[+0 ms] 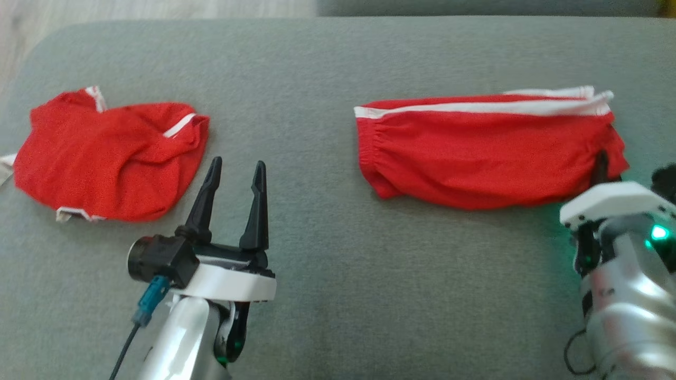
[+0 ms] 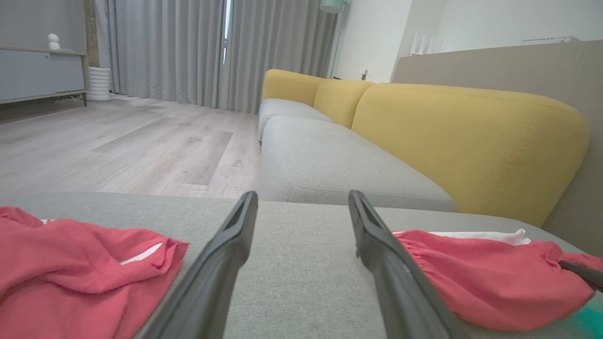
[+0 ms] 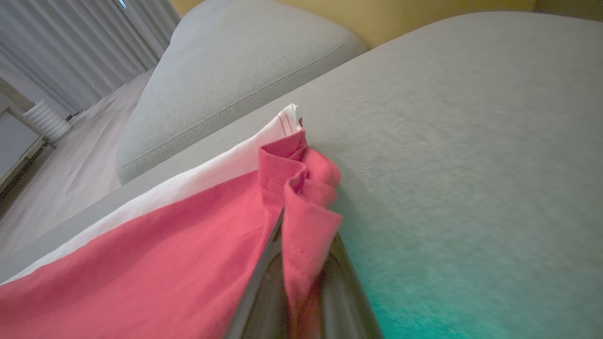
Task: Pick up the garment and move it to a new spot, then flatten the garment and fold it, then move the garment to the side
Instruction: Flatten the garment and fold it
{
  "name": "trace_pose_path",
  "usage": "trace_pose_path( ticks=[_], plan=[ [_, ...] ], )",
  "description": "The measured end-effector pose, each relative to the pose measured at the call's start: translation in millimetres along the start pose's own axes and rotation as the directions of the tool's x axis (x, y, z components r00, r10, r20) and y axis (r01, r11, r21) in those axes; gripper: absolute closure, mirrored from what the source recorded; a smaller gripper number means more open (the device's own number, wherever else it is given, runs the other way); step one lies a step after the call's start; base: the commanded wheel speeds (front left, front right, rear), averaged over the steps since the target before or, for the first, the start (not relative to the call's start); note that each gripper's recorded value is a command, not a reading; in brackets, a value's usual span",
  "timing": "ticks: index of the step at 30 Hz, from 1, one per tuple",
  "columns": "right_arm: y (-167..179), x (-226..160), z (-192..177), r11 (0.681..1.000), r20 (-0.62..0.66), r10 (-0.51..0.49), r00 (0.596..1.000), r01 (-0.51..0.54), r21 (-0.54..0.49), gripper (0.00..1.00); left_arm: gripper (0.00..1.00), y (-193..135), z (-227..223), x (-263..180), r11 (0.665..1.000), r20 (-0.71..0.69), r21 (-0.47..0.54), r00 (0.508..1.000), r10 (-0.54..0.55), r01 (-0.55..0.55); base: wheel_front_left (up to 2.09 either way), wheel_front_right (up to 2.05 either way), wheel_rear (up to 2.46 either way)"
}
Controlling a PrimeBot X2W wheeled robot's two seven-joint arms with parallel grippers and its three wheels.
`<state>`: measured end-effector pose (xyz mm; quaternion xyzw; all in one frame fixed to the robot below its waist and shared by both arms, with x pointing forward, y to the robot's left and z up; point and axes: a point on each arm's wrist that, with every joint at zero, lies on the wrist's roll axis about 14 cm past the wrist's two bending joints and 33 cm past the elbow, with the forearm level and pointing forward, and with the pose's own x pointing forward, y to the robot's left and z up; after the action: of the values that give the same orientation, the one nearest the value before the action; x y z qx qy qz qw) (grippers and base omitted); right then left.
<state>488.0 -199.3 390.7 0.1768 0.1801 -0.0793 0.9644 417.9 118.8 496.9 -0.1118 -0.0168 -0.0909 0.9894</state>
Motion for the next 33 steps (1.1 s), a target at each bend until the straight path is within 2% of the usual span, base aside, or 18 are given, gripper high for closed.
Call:
trace_pose_path(
  ticks=[7, 14, 20, 21, 23, 29, 33],
  plan=[
    [-27.0, -18.4, 4.7, 0.996, 0.039, -0.064, 0.997, 0.062, 0.057, 1.00, 0.00, -14.8, 5.2, 4.7, 0.999, 0.018, 0.003, 0.999, -0.047, 0.047, 0.00, 0.00, 0.00],
    [-16.8, -14.2, 9.1, 0.999, 0.058, -0.035, 0.998, 0.033, 0.035, 1.00, 0.00, -13.8, 3.3, 4.1, 0.999, 0.012, 0.006, 0.999, -0.050, 0.050, 0.00, 0.00, 0.00],
    [40.5, -5.1, 23.8, 0.992, 0.096, 0.123, 0.988, -0.125, 0.012, 1.00, 0.00, -6.4, 6.0, -1.3, 1.000, 0.015, 0.014, 1.000, -0.027, 0.027, 0.00, 0.00, 0.00],
    [40.5, -5.1, 23.8, 0.992, 0.096, 0.123, 0.988, -0.125, 0.012, 1.00, 0.00, -6.4, 6.0, -1.3, 1.000, 0.015, 0.014, 1.000, -0.027, 0.027, 0.00, 0.00, 0.00],
    [65.7, -5.6, 30.0, 0.981, 0.115, 0.195, 0.974, -0.196, 0.004, 1.00, 0.00, -3.4, 7.4, -3.9, 1.000, 0.017, 0.018, 1.000, -0.017, 0.017, 0.00, 0.00, 0.00],
    [135.7, -17.5, 35.1, 0.920, 0.132, 0.391, 0.911, -0.390, -0.031, 1.00, 0.00, 6.7, 11.4, -13.3, 0.999, 0.022, 0.028, 1.000, 0.016, -0.017, 0.00, 0.00, 0.00],
    [172.2, -29.4, 25.2, 0.870, 0.102, 0.492, 0.865, -0.488, -0.065, 1.00, 0.00, 14.9, 13.5, -21.9, 0.998, 0.024, 0.033, 0.999, 0.045, -0.046, 0.00, 0.00, 0.00]
  ],
)
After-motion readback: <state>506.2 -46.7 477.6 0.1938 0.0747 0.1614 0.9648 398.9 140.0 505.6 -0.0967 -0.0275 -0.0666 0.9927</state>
